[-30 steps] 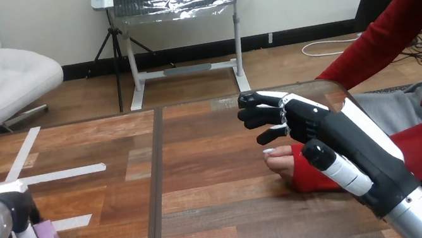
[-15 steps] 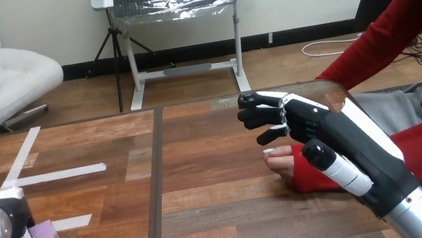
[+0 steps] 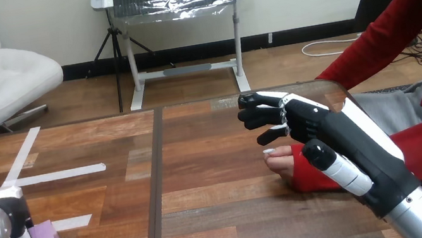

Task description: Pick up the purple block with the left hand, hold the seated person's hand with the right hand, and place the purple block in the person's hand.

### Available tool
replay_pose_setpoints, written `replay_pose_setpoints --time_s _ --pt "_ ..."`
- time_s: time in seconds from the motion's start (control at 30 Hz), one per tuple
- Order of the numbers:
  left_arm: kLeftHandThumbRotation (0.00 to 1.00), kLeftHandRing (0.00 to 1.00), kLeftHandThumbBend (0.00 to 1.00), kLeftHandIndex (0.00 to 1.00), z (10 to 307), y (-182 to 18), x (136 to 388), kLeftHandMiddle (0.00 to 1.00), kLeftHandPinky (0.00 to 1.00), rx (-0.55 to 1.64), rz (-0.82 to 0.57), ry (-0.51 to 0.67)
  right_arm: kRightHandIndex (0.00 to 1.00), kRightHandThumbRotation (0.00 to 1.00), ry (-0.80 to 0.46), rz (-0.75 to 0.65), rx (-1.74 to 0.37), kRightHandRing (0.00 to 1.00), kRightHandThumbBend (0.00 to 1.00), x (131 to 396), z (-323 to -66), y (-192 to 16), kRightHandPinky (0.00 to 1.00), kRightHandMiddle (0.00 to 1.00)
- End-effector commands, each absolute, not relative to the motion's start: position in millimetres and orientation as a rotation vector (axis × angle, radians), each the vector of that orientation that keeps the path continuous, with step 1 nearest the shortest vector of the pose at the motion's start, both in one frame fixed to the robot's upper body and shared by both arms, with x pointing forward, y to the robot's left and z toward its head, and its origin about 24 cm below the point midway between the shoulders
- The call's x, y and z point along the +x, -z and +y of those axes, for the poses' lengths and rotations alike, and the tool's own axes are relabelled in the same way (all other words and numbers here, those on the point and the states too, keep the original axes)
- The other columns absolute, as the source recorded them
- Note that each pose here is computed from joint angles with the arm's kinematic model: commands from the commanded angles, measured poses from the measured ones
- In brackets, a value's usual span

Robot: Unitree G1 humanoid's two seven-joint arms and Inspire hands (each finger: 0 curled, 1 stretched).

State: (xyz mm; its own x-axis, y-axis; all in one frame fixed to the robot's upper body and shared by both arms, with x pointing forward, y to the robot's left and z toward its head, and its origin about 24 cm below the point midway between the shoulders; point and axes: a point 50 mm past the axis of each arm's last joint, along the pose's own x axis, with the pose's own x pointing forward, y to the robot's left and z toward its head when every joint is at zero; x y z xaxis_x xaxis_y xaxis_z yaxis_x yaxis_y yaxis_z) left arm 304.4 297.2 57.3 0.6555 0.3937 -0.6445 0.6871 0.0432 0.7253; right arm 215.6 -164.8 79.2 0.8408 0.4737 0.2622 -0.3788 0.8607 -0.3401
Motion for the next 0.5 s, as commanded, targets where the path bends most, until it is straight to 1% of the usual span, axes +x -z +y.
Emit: replay_pose_setpoints --time_s 0.0,0.07,0.17,0.27,0.4,0.47 --pt "0.04 0.72 0.91 0.67 291.8 -72.4 319.1 0.77 0.50 1.575 0.874 0.222 0.82 1.00 -0.445 -0.436 -0.290 0.78 1.00 222.7 -165.7 -97.8 0.69 0.79" --pt "0.03 0.73 0.90 0.65 291.8 -72.5 319.2 0.77 0.53 1.565 0.874 0.217 0.82 1.00 -0.445 -0.437 -0.290 0.78 1.00 222.7 -165.8 -97.8 0.69 0.79" --pt "0.01 0.73 0.90 0.61 291.4 -73.1 318.9 0.75 0.54 1.553 0.867 0.208 0.82 1.00 -0.446 -0.437 -0.289 0.78 1.00 222.7 -165.7 -97.9 0.69 0.79" --pt "0.01 0.72 0.90 0.59 291.2 -73.3 318.8 0.73 0.53 1.543 0.865 0.198 0.82 1.00 -0.444 -0.437 -0.288 0.78 1.00 222.7 -165.7 -97.9 0.69 0.79" --pt "0.00 0.70 0.91 0.59 290.0 -74.0 316.1 0.72 0.52 1.550 0.796 0.163 0.81 1.00 -0.444 -0.437 -0.285 0.78 1.00 222.7 -165.6 -97.8 0.69 0.79" --pt "0.00 0.69 0.92 0.58 289.8 -74.1 315.6 0.71 0.50 1.548 0.783 0.153 0.81 1.00 -0.444 -0.438 -0.284 0.78 1.00 222.7 -165.6 -97.8 0.69 0.79"
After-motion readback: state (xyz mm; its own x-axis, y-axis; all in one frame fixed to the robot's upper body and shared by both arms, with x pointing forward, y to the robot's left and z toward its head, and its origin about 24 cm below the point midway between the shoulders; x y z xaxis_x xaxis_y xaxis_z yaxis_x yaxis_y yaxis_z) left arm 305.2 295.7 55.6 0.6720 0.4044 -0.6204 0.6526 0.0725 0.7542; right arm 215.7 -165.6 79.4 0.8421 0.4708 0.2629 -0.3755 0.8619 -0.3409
